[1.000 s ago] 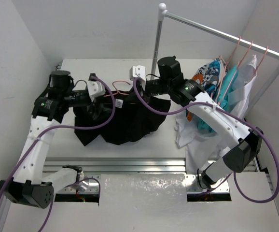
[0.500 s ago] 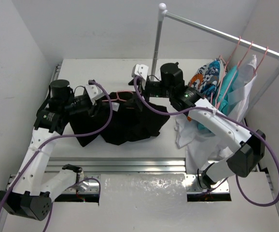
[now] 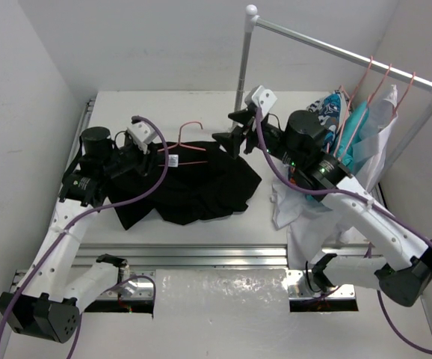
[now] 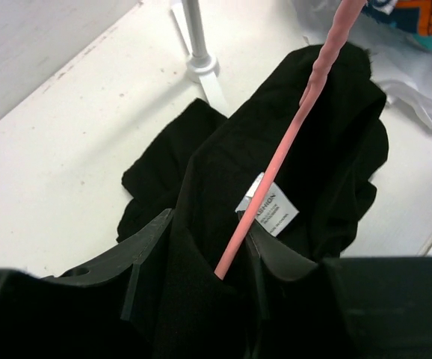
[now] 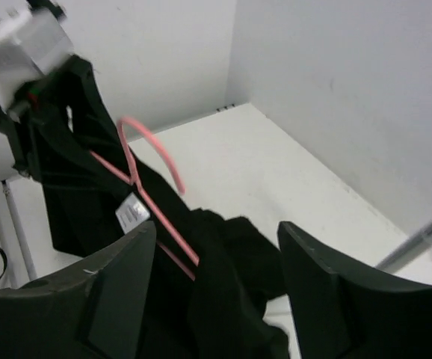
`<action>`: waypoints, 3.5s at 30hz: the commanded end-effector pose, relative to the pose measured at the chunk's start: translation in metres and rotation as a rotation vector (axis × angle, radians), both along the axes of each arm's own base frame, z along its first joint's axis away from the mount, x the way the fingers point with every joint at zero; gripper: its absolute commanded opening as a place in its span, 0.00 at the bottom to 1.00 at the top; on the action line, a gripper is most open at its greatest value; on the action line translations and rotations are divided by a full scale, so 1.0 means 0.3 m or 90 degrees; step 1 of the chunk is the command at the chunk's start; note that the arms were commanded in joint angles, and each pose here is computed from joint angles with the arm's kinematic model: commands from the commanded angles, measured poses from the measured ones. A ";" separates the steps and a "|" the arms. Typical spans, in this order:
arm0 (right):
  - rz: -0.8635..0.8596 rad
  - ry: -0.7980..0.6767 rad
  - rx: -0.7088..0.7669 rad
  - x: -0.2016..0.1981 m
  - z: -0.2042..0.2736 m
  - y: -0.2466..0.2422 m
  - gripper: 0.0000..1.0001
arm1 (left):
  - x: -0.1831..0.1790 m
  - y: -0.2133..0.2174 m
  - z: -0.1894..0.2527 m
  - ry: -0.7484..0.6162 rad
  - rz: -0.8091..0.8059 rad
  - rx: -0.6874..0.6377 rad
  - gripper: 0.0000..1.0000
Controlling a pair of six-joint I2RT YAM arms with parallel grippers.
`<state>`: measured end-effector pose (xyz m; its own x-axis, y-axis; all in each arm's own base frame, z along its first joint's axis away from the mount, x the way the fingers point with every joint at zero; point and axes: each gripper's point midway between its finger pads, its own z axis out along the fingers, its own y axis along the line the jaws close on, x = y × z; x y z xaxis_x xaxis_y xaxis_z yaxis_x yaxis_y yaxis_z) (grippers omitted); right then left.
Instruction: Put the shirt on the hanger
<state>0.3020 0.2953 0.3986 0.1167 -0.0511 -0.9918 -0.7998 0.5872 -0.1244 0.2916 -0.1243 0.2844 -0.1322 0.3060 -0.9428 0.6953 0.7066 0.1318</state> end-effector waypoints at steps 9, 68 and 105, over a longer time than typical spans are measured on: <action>-0.040 0.174 -0.086 -0.016 -0.451 -0.041 0.69 | 0.012 -0.012 0.125 -0.082 0.001 -0.026 0.00; -0.185 0.156 -0.092 -0.160 -0.779 -0.138 0.99 | 0.301 -0.334 0.594 -0.067 -0.008 -0.275 0.00; -0.192 0.209 -0.036 -0.214 -0.785 -0.179 0.96 | 0.668 -0.943 0.693 -0.168 0.024 -0.348 0.00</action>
<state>0.2350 0.2391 0.1400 -0.2818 -0.1342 -0.9500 -0.5946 0.8015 0.0631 0.5035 -0.3985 0.4511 0.0129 -0.1556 -0.9877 0.6595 0.7438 -0.1086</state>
